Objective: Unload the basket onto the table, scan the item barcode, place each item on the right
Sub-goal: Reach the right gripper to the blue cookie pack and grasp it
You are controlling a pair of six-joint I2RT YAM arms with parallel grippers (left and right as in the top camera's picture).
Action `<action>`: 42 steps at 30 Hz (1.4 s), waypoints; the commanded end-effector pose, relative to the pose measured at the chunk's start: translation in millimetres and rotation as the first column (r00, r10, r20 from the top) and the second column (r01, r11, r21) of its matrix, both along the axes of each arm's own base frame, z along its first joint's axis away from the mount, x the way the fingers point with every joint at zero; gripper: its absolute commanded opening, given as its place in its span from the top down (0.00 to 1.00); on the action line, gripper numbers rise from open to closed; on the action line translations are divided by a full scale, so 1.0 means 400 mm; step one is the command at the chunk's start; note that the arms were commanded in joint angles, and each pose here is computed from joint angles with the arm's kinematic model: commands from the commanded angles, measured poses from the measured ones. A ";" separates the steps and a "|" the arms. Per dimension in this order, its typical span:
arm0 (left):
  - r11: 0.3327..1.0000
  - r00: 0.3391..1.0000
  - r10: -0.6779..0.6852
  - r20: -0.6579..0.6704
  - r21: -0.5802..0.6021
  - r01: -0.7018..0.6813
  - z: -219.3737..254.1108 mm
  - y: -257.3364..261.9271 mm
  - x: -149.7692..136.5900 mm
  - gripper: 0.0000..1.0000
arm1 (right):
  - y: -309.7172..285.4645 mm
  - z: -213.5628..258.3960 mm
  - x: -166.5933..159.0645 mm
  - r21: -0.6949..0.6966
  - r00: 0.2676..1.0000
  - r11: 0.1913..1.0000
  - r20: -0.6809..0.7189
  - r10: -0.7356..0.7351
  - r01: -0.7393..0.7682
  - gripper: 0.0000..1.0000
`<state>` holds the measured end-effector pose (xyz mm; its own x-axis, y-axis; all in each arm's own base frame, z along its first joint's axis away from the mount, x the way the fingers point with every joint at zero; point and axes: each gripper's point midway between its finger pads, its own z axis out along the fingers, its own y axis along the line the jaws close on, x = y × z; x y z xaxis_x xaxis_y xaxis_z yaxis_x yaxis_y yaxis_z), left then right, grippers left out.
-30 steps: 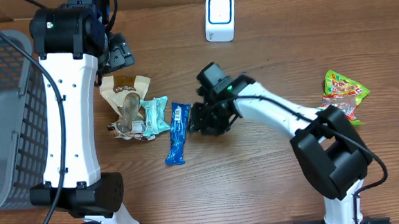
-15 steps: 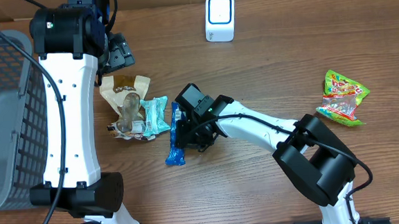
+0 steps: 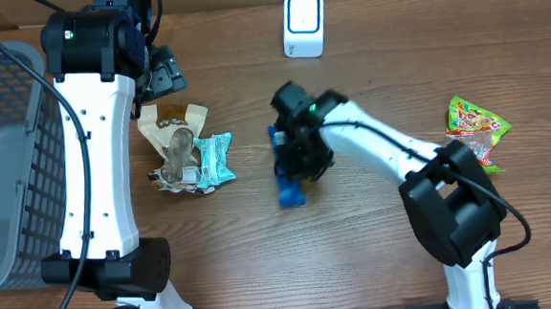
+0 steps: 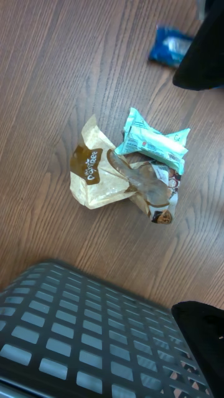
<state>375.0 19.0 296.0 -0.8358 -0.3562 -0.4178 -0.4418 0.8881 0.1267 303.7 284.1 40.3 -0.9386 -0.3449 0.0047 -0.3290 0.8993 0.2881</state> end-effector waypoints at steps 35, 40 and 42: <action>1.000 1.000 0.021 -0.002 0.007 -0.021 -0.007 0.003 0.003 0.00 | -0.152 -0.021 0.121 0.158 0.923 0.912 -0.144 -0.357 0.377 0.28; 1.000 1.000 0.022 -0.002 0.007 -0.022 -0.007 0.004 0.003 0.00 | -0.176 -0.044 0.126 0.091 0.981 0.977 0.001 -0.196 0.195 0.31; 1.000 1.000 0.021 -0.002 0.007 -0.021 -0.007 0.004 0.003 0.00 | -0.170 -0.045 0.125 0.092 0.989 0.985 0.024 -0.148 0.145 0.36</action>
